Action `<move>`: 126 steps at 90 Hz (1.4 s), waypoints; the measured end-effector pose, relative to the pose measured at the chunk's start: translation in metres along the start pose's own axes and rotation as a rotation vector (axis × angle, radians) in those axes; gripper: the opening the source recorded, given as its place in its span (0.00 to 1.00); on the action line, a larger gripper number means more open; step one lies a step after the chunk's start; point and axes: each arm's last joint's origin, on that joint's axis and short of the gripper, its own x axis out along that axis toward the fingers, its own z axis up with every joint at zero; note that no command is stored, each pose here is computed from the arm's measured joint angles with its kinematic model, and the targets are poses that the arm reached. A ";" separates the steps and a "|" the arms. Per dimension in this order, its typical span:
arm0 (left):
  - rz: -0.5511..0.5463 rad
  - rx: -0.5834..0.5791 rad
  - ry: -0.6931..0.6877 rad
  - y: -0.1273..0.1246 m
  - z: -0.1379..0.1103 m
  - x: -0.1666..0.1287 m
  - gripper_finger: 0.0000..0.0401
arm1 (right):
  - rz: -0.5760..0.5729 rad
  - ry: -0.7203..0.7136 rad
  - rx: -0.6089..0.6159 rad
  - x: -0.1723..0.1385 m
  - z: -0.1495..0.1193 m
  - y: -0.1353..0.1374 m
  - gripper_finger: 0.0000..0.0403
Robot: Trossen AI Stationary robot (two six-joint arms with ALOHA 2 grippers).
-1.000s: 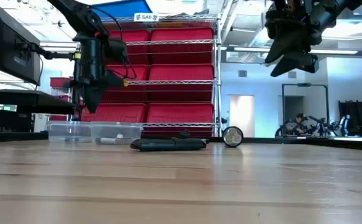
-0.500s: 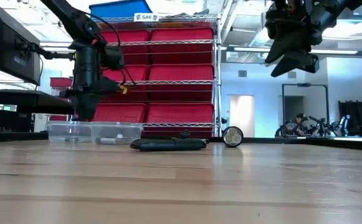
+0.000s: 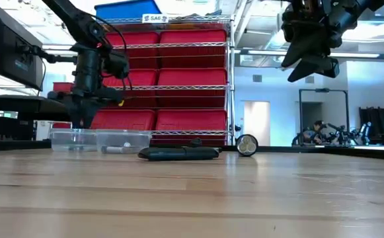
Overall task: Insert battery
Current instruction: Insert the silver battery into the remote control battery compartment
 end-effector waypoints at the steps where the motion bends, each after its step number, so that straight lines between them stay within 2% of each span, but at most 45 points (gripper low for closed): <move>1: 0.003 -0.001 -0.004 0.000 0.000 0.000 0.26 | 0.000 0.000 0.000 0.000 0.000 0.000 0.43; 31: 0.025 -0.104 -0.005 -0.003 -0.004 0.000 0.26 | 0.000 -0.001 0.017 0.000 0.000 0.000 0.43; 56: 0.072 -0.153 0.042 0.005 -0.023 0.026 0.20 | -0.001 -0.001 -0.028 0.000 0.000 0.000 0.43; 67: 0.096 -0.195 -0.004 0.008 -0.025 0.034 0.20 | -0.002 -0.001 -0.044 0.000 0.000 0.000 0.43; 93: 0.030 -0.236 -0.055 0.004 -0.019 0.035 0.20 | -0.014 0.013 -0.046 0.000 -0.001 -0.001 0.43; 113: 0.074 -0.270 -0.080 0.008 -0.018 0.036 0.20 | -0.018 0.022 -0.046 0.000 -0.002 -0.002 0.43; 126: 0.063 -0.311 -0.095 0.012 -0.024 0.048 0.20 | -0.020 0.026 -0.046 0.000 -0.002 -0.002 0.43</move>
